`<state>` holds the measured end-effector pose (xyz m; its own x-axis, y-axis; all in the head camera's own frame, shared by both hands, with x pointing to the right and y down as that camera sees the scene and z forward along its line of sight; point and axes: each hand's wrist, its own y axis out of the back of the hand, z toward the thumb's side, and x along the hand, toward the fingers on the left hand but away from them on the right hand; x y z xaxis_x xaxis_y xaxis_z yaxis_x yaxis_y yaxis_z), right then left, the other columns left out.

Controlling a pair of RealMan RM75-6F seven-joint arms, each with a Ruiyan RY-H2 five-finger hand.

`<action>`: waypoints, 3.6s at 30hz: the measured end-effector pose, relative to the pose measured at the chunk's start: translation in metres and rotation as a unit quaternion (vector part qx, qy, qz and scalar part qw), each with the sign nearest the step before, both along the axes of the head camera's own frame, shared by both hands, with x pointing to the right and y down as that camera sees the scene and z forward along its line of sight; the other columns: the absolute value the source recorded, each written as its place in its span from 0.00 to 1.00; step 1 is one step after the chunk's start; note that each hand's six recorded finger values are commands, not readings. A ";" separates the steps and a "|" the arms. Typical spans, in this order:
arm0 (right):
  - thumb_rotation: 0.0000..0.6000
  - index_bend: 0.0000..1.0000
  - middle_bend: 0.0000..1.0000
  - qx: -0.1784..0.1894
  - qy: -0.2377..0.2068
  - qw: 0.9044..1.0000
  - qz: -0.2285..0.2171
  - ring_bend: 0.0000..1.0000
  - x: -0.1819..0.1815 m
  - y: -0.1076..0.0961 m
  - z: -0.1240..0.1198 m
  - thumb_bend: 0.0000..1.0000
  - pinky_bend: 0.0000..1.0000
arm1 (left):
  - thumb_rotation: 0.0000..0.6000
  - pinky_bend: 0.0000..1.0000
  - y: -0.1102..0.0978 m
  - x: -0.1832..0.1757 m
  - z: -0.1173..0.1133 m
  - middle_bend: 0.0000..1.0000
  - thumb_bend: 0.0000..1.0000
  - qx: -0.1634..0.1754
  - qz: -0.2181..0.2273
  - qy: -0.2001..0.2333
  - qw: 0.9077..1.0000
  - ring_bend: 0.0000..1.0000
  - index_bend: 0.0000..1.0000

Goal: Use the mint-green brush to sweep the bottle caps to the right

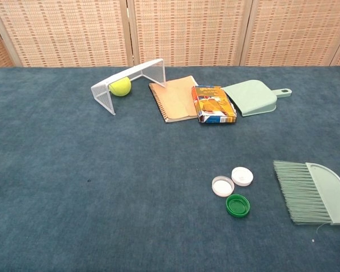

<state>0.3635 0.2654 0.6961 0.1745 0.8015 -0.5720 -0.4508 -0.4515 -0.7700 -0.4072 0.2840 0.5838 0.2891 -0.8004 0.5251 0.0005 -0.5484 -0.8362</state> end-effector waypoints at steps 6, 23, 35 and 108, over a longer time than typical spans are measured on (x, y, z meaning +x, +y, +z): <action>1.00 0.97 0.85 0.011 0.016 1.000 -0.023 0.52 0.008 -0.006 -0.014 0.57 0.00 | 1.00 0.07 0.000 0.000 0.000 0.00 0.46 0.000 0.000 -0.001 1.000 0.00 0.00; 1.00 0.98 0.86 0.081 -0.009 0.991 -0.107 0.53 -0.045 -0.033 -0.096 0.58 0.00 | 1.00 0.07 0.001 0.003 0.001 0.00 0.46 -0.001 0.001 0.000 1.000 0.00 0.00; 1.00 0.98 0.86 0.132 0.084 0.955 -0.251 0.57 -0.153 -0.041 -0.118 0.58 0.00 | 1.00 0.07 -0.006 -0.005 -0.001 0.00 0.45 -0.002 -0.013 0.014 1.000 0.00 0.00; 1.00 0.99 0.87 0.039 0.443 0.864 -0.237 0.60 -0.023 -0.109 0.000 0.60 0.00 | 1.00 0.07 -0.012 -0.011 0.034 0.00 0.45 -0.036 -0.023 -0.033 0.999 0.00 0.00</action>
